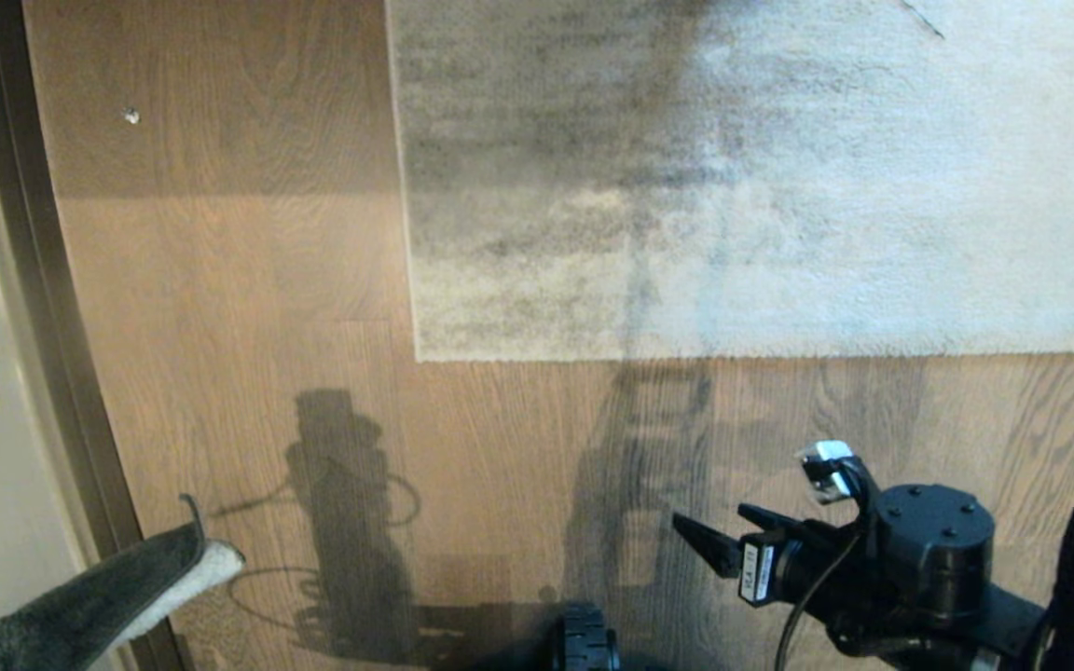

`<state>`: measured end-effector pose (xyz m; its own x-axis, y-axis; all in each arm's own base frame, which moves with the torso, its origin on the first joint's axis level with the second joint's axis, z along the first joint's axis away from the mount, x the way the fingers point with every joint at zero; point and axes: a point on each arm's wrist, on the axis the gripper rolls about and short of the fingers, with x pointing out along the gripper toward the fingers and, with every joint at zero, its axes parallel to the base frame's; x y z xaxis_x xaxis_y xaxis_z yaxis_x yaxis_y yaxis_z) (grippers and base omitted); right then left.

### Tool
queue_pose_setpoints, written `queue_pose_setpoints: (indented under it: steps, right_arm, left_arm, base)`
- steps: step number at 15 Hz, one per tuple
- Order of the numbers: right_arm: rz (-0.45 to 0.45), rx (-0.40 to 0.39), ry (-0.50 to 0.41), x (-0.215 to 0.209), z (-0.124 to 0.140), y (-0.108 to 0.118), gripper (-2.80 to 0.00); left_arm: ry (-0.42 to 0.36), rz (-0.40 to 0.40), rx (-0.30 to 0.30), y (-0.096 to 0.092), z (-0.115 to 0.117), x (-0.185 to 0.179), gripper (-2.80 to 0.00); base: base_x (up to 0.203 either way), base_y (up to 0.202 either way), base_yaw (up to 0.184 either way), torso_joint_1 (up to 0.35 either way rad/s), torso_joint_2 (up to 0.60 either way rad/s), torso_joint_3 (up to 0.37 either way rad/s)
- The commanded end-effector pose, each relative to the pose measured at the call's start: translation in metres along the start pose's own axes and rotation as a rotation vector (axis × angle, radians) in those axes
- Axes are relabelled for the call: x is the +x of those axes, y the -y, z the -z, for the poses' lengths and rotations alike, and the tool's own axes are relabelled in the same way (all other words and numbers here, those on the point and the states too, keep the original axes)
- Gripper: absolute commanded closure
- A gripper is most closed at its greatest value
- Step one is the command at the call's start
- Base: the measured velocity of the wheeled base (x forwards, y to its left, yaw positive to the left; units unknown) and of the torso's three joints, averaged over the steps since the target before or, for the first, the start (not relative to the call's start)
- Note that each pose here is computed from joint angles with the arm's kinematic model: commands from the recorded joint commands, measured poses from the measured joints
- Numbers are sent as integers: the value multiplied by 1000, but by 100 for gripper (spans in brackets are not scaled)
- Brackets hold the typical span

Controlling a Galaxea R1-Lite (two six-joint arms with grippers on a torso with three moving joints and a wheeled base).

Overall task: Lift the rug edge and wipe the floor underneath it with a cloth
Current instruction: Lift up the carpet

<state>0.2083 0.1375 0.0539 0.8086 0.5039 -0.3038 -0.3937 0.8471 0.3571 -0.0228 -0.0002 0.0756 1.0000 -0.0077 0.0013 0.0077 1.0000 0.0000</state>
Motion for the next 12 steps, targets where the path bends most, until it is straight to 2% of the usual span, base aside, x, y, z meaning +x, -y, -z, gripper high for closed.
queue_pose_setpoints:
  steps: [1, 3, 7, 12]
  right_arm:
    - [14, 42, 107, 7, -13, -4, -280]
    - [71, 109, 159, 10, -17, -4, -280]
    - [118, 205, 190, 10, -18, -3, -280]
    - [105, 304, 195, 10, -17, -6, -280]
  left_arm:
    - [0, 0, 0, 0, 0, 0, 0]
    - [0, 0, 0, 0, 0, 0, 0]
    - [0, 0, 0, 0, 0, 0, 0]
    - [0, 0, 0, 0, 0, 0, 0]
  base:
    - [0, 0, 0, 0, 0, 0]
    - [0, 0, 0, 0, 0, 0]
    - [0, 0, 0, 0, 0, 0]
    - [0, 0, 0, 0, 0, 0]
